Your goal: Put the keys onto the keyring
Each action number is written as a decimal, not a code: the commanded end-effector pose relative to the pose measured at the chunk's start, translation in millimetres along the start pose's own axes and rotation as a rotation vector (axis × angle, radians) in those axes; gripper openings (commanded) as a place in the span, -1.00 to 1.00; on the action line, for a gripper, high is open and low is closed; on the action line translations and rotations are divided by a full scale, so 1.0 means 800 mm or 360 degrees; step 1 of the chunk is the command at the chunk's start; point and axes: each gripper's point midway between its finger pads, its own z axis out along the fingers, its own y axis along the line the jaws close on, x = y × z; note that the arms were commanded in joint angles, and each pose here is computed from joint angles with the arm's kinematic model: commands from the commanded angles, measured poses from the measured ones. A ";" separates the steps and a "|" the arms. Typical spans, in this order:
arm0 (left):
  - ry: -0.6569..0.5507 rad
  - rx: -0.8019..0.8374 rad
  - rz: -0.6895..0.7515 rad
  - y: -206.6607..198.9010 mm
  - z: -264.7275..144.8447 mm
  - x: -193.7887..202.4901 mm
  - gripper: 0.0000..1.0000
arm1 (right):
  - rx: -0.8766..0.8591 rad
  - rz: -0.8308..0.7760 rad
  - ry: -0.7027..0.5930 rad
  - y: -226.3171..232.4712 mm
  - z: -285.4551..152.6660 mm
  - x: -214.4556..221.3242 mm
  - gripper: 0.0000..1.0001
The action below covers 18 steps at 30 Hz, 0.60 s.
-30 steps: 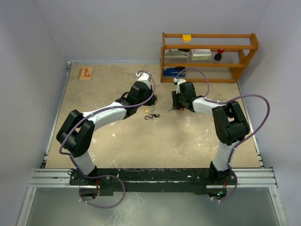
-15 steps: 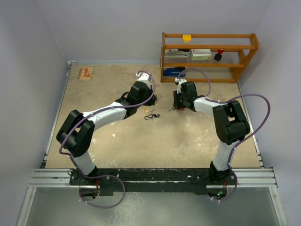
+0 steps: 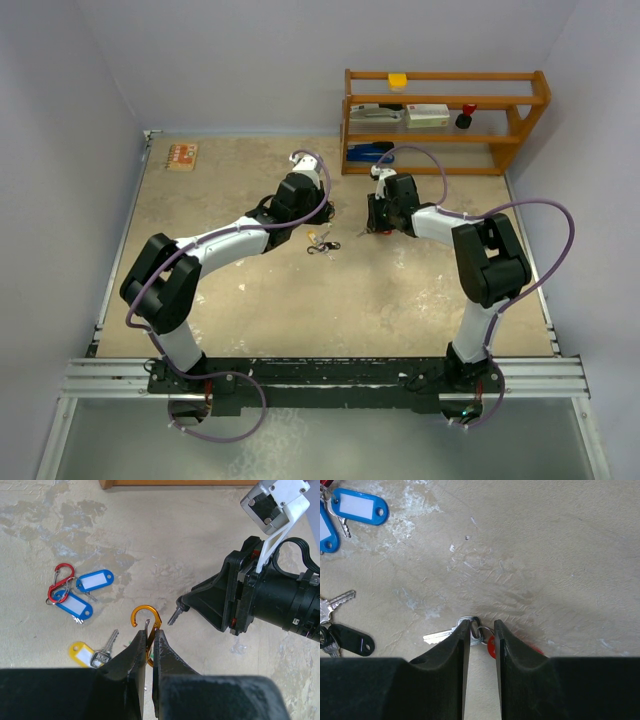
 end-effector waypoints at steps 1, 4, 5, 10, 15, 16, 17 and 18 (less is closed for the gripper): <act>-0.0119 0.0061 -0.0018 -0.016 -0.008 -0.036 -1.00 | -0.0010 0.0021 -0.0005 0.000 -0.004 -0.001 -0.43; -0.0121 0.0059 -0.0020 -0.015 -0.008 -0.037 -1.00 | -0.0006 0.0023 0.0004 -0.001 -0.005 0.003 -0.46; -0.0119 0.0060 -0.0021 -0.015 -0.007 -0.036 -1.00 | -0.0005 0.0024 0.0006 -0.002 -0.006 0.004 -0.47; -0.0121 0.0065 -0.0021 -0.016 -0.008 -0.037 -1.00 | 0.0007 0.0026 0.0007 -0.005 -0.010 0.005 -0.49; -0.0119 0.0059 -0.0023 -0.014 -0.008 -0.036 -1.00 | 0.0017 0.0026 0.0005 -0.007 -0.014 0.005 -0.55; -0.0117 0.0060 -0.0023 -0.014 -0.008 -0.035 -1.00 | 0.0015 0.0025 0.0008 -0.007 -0.014 0.005 -0.57; -0.0119 0.0060 -0.0023 -0.015 -0.008 -0.035 -1.00 | 0.0016 0.0026 0.0009 -0.007 -0.014 0.005 -0.60; -0.0118 0.0060 -0.0022 -0.014 -0.008 -0.035 -1.00 | 0.0014 0.0026 0.0012 -0.007 -0.014 0.006 -0.63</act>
